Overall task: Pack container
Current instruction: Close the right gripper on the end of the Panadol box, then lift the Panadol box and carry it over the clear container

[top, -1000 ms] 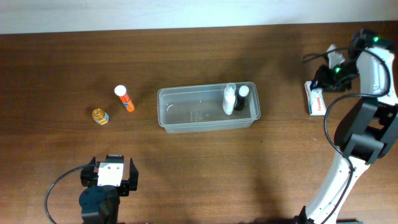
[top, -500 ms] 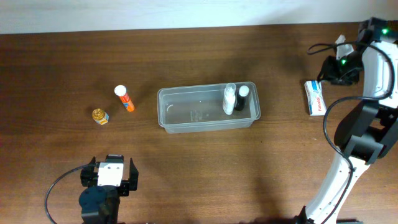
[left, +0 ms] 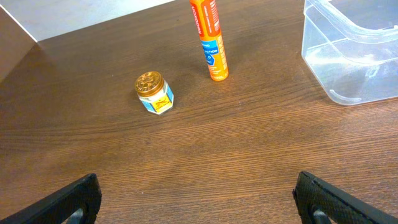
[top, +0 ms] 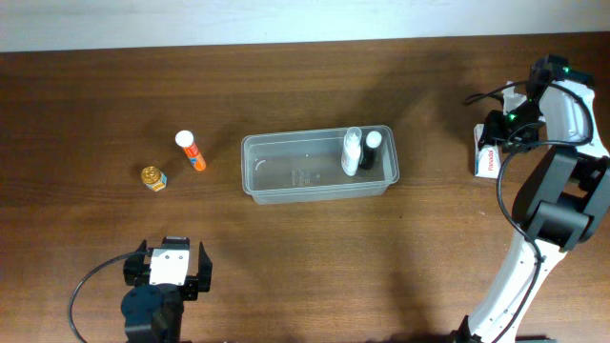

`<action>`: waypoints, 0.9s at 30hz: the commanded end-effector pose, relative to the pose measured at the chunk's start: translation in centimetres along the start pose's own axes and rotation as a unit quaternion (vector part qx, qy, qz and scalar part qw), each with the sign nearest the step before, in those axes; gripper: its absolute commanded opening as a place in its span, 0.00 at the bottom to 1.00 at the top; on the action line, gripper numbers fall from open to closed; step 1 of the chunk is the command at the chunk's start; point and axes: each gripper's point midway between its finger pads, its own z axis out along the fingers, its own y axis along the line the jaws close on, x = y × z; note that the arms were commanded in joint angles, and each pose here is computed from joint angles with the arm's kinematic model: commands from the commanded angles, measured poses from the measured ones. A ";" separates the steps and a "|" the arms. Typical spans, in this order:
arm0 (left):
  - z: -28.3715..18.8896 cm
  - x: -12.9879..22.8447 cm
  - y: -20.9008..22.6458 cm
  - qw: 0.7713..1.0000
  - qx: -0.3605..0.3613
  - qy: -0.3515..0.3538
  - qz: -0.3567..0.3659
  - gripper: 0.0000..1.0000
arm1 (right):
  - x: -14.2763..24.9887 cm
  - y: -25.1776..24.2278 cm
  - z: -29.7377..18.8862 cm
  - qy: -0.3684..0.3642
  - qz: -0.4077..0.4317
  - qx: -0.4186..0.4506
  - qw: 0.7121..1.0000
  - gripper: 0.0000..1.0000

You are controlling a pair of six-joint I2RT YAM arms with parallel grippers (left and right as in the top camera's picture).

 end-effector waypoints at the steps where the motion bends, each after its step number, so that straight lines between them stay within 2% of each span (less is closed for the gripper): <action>1: 0.0 0.2 0.1 1.000 -0.004 0.005 -0.004 1.00 | 0.1 -0.4 0.4 0.004 0.000 0.016 1.000 0.49; 11: 0.0 0.2 0.1 1.000 -0.004 0.005 -0.004 1.00 | -0.1 0.4 1.1 0.003 -0.013 0.027 1.000 0.50; 27: 0.0 0.2 0.1 1.000 -0.004 0.005 -0.004 1.00 | 0.4 -0.1 2.1 0.007 0.014 0.028 0.999 0.50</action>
